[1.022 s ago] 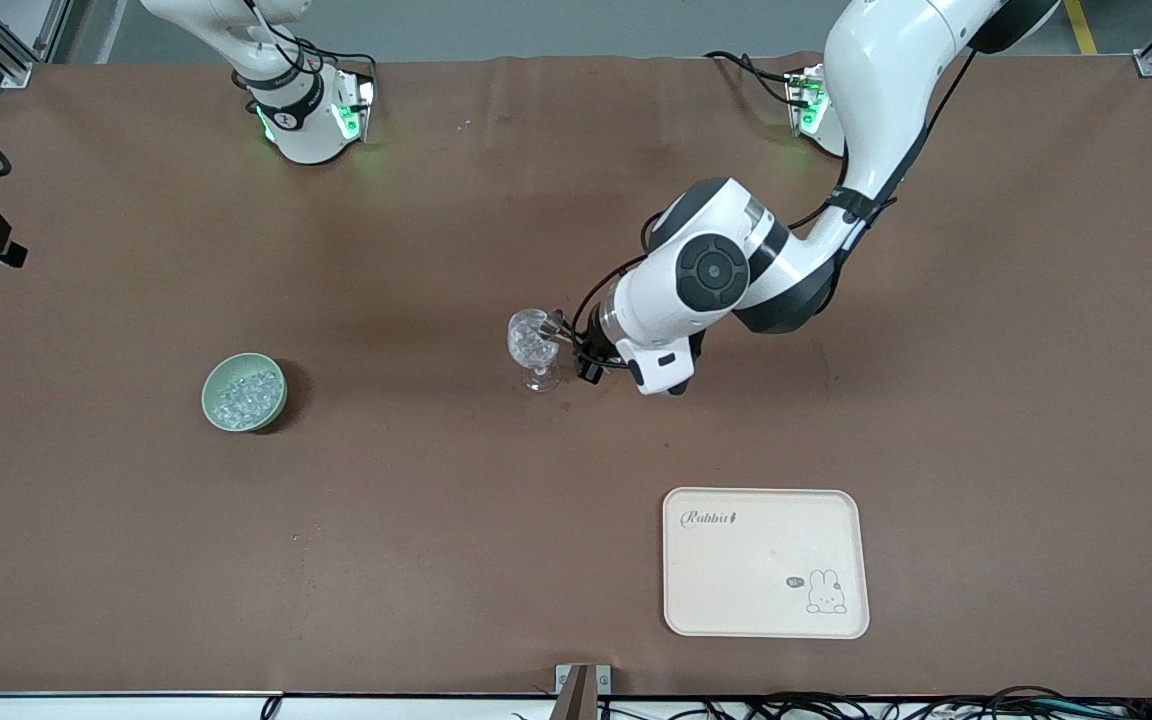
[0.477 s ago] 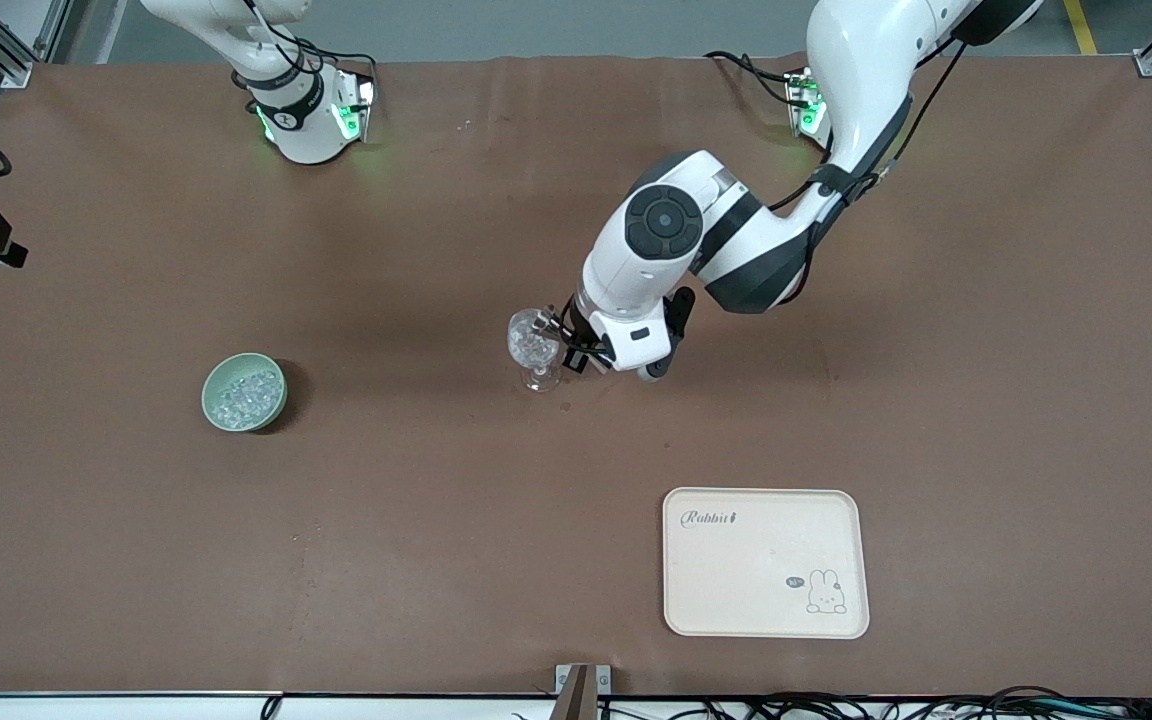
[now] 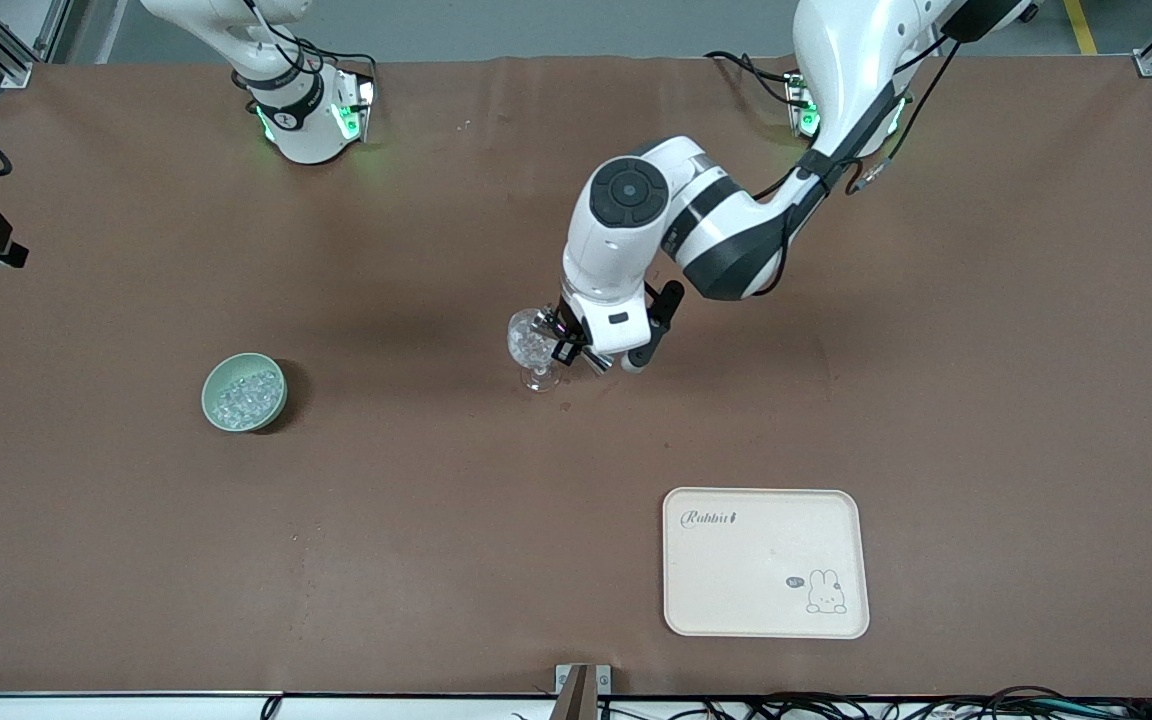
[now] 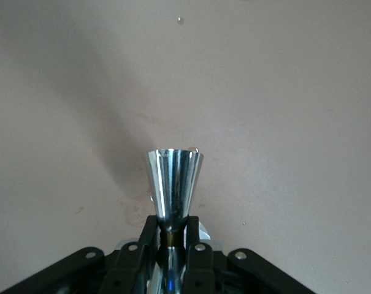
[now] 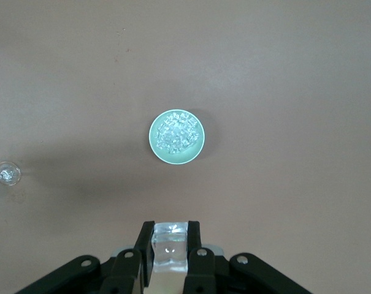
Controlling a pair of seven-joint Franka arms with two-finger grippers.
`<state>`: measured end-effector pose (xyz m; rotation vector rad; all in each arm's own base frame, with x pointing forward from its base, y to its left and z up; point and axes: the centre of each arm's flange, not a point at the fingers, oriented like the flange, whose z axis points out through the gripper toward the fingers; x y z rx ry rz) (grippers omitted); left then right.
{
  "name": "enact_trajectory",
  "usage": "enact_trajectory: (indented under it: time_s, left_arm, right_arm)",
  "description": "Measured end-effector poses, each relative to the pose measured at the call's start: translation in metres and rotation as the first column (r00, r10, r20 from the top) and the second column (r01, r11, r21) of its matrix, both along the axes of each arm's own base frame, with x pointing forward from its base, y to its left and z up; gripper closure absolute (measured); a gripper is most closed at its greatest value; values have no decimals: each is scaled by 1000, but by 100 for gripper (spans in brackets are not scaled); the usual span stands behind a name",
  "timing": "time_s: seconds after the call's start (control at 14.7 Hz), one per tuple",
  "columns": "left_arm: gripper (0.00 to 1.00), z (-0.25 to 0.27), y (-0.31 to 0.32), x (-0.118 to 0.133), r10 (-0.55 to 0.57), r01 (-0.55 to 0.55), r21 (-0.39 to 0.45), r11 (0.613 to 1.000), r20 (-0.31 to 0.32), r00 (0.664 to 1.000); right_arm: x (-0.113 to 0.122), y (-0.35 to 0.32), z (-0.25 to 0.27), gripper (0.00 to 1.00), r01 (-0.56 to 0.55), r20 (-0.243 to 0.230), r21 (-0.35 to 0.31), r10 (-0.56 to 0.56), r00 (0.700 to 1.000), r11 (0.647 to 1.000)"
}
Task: Pour wine and add ice with both arms
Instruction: 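Tilt the jigger over the wine glass rim with the left gripper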
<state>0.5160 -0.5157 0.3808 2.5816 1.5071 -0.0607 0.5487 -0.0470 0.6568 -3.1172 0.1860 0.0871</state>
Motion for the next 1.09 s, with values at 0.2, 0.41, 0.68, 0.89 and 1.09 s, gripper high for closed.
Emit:
enact_trajectory:
  time_s: [0.2, 0.41, 0.68, 0.89, 1.09]
  left_arm:
    - [78, 0, -3, -3, -21, 20, 30, 999, 39, 999]
    - [78, 1, -5, -4, -41, 38, 50, 998, 68, 997]
    - [78, 4, -13, -9, -81, 73, 73, 995, 122, 989]
    - [78, 5, -18, -13, -110, 96, 96, 991, 152, 982]
    - [78, 5, -24, -19, -139, 118, 122, 986, 183, 973]
  right_arm:
    - [0, 0, 0, 75, 0, 0, 0, 0, 1000, 1000]
    - [0, 0, 0, 75, 0, 0, 1, 0, 1000, 1000]
    - [0, 0, 0, 75, 0, 0, 1, 0, 1000, 1000]
    - [0, 0, 0, 75, 0, 0, 1, 0, 1000, 1000]
    - [0, 0, 0, 75, 0, 0, 1, 0, 1000, 1000]
